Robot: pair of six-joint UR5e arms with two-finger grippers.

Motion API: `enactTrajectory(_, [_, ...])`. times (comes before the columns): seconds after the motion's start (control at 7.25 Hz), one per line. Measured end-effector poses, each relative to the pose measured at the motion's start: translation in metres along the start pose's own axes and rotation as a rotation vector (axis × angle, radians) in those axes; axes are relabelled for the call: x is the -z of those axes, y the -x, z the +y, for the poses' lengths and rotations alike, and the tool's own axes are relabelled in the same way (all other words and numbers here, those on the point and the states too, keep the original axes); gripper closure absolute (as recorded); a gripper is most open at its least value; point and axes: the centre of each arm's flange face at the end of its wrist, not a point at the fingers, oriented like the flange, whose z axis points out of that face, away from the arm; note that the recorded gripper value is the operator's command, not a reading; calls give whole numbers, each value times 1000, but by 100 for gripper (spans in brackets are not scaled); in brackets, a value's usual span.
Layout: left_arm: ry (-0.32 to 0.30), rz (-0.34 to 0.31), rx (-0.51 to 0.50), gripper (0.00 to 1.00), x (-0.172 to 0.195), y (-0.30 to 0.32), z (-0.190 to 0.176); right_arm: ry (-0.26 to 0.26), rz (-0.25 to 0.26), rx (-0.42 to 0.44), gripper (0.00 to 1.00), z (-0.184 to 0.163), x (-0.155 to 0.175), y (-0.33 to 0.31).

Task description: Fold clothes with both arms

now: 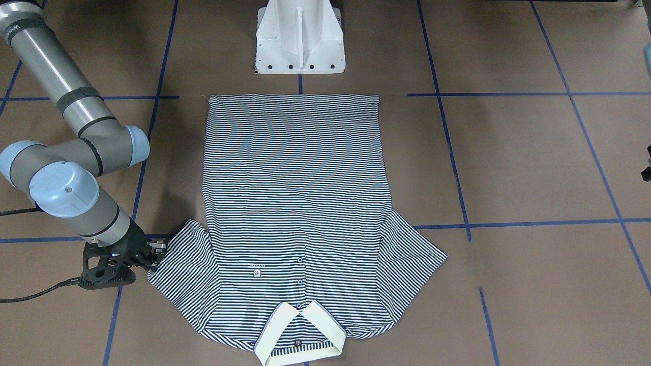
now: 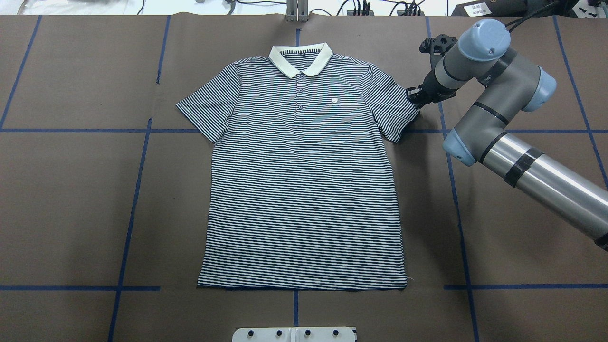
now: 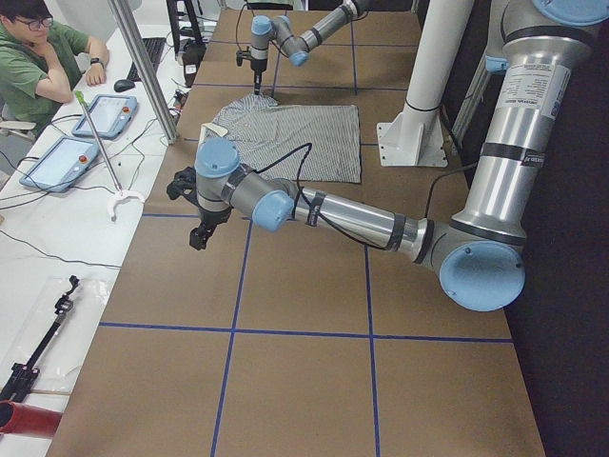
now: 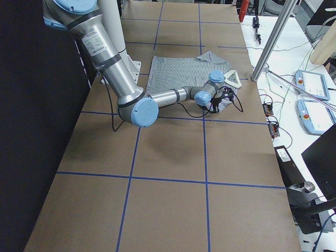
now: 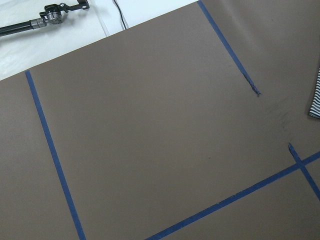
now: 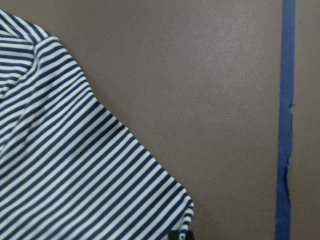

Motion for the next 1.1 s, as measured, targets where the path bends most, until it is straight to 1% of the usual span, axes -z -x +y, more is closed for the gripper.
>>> enactTrajectory(0.28, [0, 0, -1, 0, 0, 0, 0, -16, -45, 13, 100, -3, 20, 16])
enactTrajectory(0.41, [1, 1, -1, 0, -1, 0, 0, -22, -91, 36, 100, 0, 37, 34])
enactTrajectory(0.55, [1, 1, 0, 0, -1, 0, 0, -25, -141, 71, 100, 10, 49, 60])
enactTrajectory(0.69, [2, 1, 0, 0, -1, 0, 0, -26, -183, 107, 100, 23, 55, 95])
enactTrajectory(0.83, [5, 0, 0, 0, -2, 1, 1, -40, -202, 133, 100, 29, 55, 134])
enactTrajectory(0.97, [7, 0, -1, 0, -4, 2, 1, -65, -188, 145, 100, 18, 48, 176])
enactTrajectory(1.1, [8, 0, 0, 0, -4, 3, 2, -81, -162, 143, 100, 1, 38, 205])
